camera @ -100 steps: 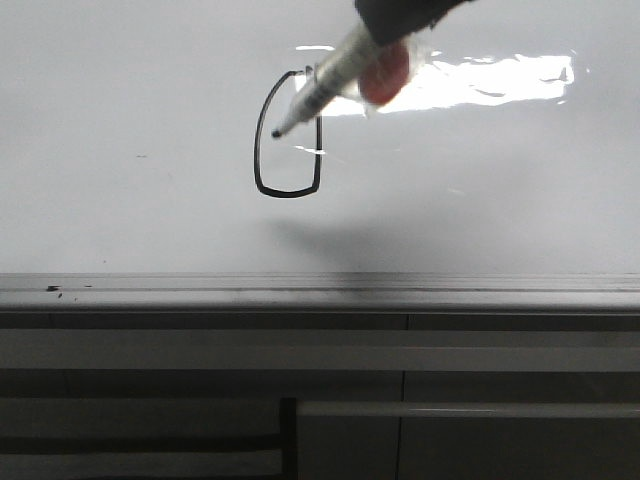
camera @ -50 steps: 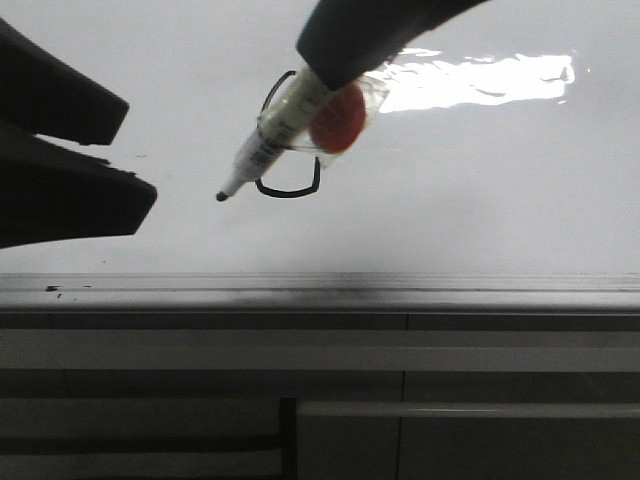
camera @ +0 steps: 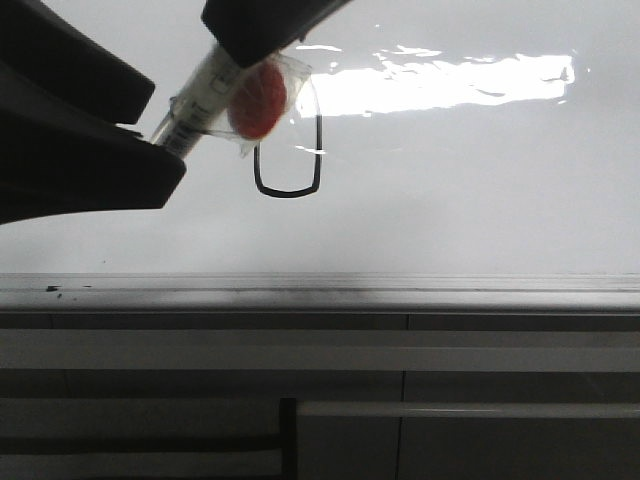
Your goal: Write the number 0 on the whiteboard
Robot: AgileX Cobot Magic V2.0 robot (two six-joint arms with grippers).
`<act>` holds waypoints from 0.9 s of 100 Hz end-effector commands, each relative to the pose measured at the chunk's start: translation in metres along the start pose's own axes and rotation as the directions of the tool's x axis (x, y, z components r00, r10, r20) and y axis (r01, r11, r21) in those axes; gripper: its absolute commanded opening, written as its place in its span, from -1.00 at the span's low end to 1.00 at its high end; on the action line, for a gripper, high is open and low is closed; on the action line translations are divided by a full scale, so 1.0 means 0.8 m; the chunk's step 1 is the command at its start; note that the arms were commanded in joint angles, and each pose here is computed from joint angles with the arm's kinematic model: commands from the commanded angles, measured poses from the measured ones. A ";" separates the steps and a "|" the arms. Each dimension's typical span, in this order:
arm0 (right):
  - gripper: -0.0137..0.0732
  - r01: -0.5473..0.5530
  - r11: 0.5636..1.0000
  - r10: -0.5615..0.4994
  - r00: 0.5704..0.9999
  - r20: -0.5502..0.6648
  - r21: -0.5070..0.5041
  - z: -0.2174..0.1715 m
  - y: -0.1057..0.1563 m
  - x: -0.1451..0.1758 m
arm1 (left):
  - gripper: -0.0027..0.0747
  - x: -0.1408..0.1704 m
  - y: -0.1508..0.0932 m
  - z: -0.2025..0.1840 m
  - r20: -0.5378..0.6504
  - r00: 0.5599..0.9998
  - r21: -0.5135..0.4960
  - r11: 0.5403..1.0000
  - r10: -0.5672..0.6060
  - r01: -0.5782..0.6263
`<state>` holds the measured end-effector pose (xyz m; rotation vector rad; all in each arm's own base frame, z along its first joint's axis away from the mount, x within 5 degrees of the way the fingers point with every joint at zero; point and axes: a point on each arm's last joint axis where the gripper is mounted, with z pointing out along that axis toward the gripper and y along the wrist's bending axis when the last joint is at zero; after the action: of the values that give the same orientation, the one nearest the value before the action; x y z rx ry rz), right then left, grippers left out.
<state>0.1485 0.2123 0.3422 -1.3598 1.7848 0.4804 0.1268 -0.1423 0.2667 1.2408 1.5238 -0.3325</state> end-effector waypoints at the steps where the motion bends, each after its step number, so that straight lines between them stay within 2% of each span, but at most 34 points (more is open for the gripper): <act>1: -0.86 0.000 0.999 -0.004 0.993 0.117 0.039 -0.014 -0.003 -0.023 | 0.07 -0.014 0.007 -0.003 0.039 0.999 -0.016 1.000 0.002 -0.002; 28: -0.86 -0.002 1.000 -0.001 0.993 0.121 0.027 -0.014 0.000 -0.024 | 0.07 -0.014 0.007 -0.003 0.039 0.999 -0.016 1.000 0.002 -0.002; 35: -0.86 -0.007 1.000 0.004 0.993 0.121 0.023 -0.014 0.000 -0.024 | 0.00 -0.014 0.007 -0.003 0.039 0.999 -0.016 1.000 0.002 -0.002; 44: -0.86 -0.007 1.000 0.004 0.993 0.121 0.023 -0.014 0.000 -0.024 | -0.27 -0.014 0.007 -0.003 0.039 0.999 -0.016 1.000 0.002 -0.002; 49: -0.86 -0.007 1.000 0.004 0.993 0.121 0.023 -0.014 0.000 -0.024 | -0.53 -0.014 0.007 -0.003 0.039 0.999 -0.016 1.000 0.002 -0.002; 54: -0.86 -0.009 1.000 0.006 0.993 0.122 0.022 -0.014 0.000 -0.024 | -0.87 -0.014 0.007 -0.003 0.039 0.999 -0.016 1.000 0.002 -0.002; 57: -0.86 -0.009 1.000 0.006 0.993 0.120 0.021 -0.014 0.001 -0.024 | -0.98 -0.014 0.007 -0.003 0.039 0.999 -0.016 1.000 0.004 -0.004; 90: -0.86 -0.039 0.999 0.037 0.989 0.143 0.012 -0.014 0.001 -0.027 | -0.98 -0.017 0.003 -0.003 0.059 0.998 0.019 1.000 0.004 -0.005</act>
<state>0.1441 0.2162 0.3440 -1.3549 1.7764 0.5187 0.1252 -0.1434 0.2665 1.2801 1.4928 -0.3292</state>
